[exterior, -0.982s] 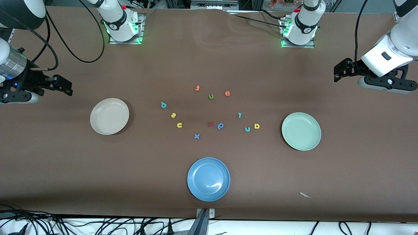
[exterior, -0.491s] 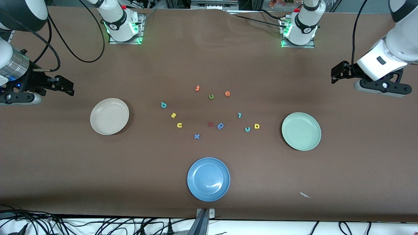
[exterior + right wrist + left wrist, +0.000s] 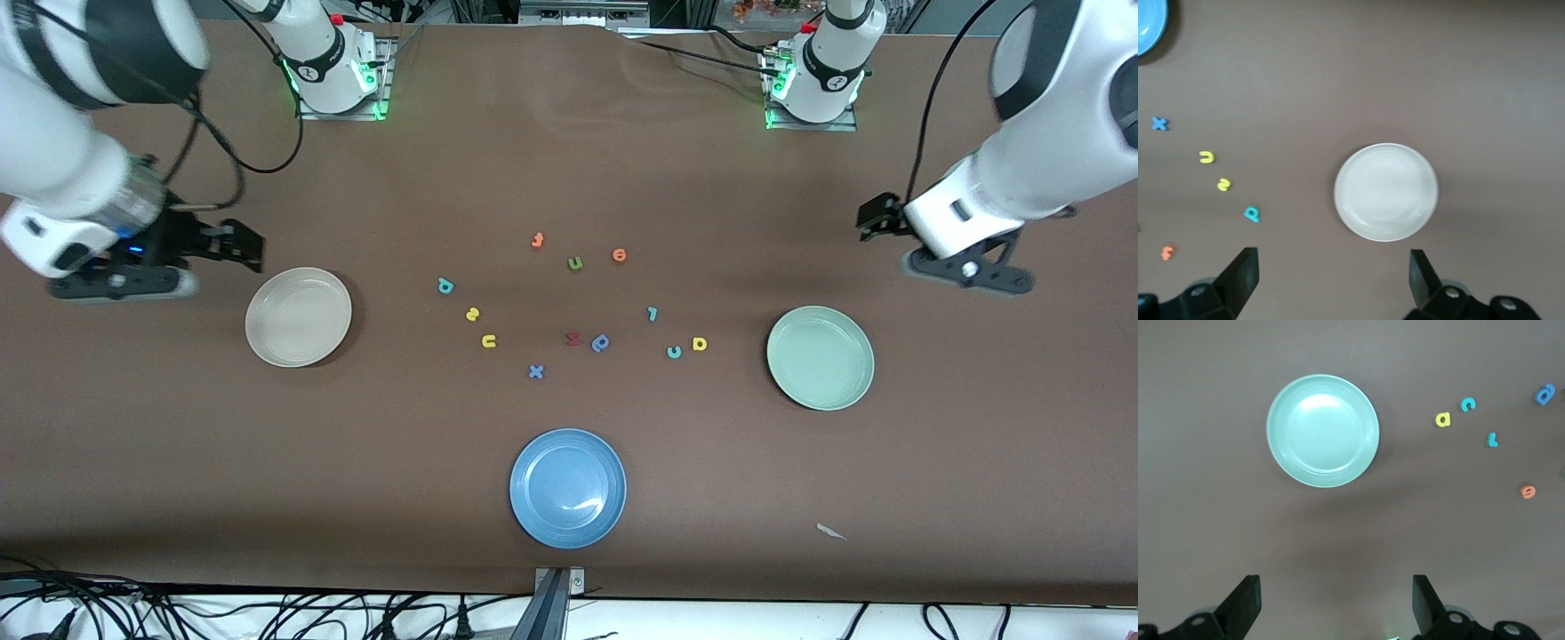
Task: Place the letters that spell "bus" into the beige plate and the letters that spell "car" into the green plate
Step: 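Grasp teal p with the right gripper while the left gripper grasps yellow a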
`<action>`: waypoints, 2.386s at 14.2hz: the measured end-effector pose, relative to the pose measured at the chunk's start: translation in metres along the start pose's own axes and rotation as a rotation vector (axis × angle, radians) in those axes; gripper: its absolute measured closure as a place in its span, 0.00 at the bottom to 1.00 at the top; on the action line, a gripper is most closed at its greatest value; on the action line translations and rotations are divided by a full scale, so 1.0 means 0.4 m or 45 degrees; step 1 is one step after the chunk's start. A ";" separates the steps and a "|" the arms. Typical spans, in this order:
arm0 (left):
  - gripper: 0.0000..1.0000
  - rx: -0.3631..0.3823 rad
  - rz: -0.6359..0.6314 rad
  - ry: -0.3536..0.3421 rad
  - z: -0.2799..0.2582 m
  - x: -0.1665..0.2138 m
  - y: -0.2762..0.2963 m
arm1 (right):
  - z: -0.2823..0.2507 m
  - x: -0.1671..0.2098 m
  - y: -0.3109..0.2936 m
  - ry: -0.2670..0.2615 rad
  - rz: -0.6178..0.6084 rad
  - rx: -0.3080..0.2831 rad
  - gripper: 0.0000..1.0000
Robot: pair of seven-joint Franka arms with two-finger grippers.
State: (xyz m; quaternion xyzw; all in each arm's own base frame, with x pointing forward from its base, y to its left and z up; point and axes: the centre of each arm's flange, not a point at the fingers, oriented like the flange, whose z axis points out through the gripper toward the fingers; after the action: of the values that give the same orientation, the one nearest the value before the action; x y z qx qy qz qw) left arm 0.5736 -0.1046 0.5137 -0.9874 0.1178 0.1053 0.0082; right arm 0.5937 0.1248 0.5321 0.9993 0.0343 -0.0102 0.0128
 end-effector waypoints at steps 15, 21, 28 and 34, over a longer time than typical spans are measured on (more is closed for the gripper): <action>0.03 -0.087 0.252 0.201 0.690 0.277 0.333 | 0.625 -0.175 -0.378 -0.032 0.411 -0.009 0.00; 0.34 -0.095 0.257 0.218 0.754 0.285 0.346 | 0.783 -0.199 -0.434 0.030 0.470 0.036 0.00; 0.36 -0.104 0.251 0.230 0.810 0.292 0.360 | 0.861 -0.257 -0.423 0.063 0.474 0.071 0.01; 0.68 -0.104 0.234 0.232 0.809 0.294 0.355 | 0.901 -0.263 -0.422 0.052 0.474 0.067 0.09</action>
State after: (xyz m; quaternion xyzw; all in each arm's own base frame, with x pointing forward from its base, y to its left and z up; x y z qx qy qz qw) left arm 0.5852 -0.2565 0.1738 -0.9775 0.2035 0.0201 -0.0522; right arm 0.4699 0.2766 0.1698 0.9883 -0.1513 0.0117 -0.0122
